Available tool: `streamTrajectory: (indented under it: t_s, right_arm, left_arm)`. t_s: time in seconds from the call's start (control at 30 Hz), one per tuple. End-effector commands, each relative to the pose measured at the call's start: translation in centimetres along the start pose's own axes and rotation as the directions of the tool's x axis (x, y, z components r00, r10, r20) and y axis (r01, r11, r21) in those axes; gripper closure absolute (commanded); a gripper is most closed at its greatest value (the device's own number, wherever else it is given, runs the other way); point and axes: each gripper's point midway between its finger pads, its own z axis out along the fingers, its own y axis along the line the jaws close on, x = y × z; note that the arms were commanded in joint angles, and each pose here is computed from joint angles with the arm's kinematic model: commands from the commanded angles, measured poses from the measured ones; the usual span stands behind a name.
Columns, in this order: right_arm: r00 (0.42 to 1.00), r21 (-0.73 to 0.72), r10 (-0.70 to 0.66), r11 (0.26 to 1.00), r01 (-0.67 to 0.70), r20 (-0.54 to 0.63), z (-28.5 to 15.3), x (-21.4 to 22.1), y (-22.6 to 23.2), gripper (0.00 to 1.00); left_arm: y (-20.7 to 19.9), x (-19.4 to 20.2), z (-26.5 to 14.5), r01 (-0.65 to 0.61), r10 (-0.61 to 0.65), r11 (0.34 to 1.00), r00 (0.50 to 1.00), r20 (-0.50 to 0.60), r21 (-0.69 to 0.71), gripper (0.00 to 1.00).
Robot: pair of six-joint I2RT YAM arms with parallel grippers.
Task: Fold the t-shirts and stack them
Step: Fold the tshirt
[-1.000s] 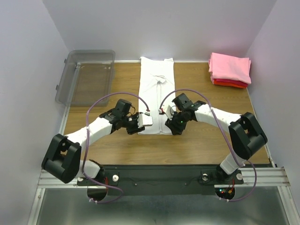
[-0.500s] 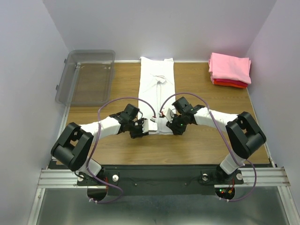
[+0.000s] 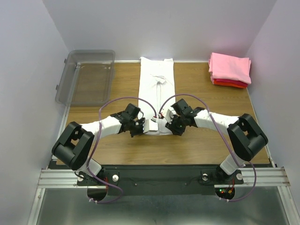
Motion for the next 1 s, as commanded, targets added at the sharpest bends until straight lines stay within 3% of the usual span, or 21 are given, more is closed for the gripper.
streamTrajectory:
  t_s: [0.0, 0.6, 0.97]
  right_arm:
    - [1.0, -0.003, -0.008, 1.0, 0.008, -0.02, -1.8, 0.6, 1.0, 0.59]
    - [0.996, -0.018, -0.078, 0.997, 0.079, 0.031, -1.0, -1.4, 1.3, 0.57]
    - [0.991, 0.042, -0.109, 0.993, 0.106, 0.083, -2.8, -3.7, 0.4, 0.57]
  left_arm:
    - [-0.5, 0.1, -0.3, 0.018, -0.017, 0.999, 1.0, -0.024, 0.029, 0.99]
    - [-0.8, 0.3, 0.0, 0.026, -0.025, 0.998, 0.999, -0.031, 0.049, 0.99]
    - [-0.5, 0.0, -0.2, 0.02, -0.019, 0.999, 0.999, -0.028, 0.046, 0.99]
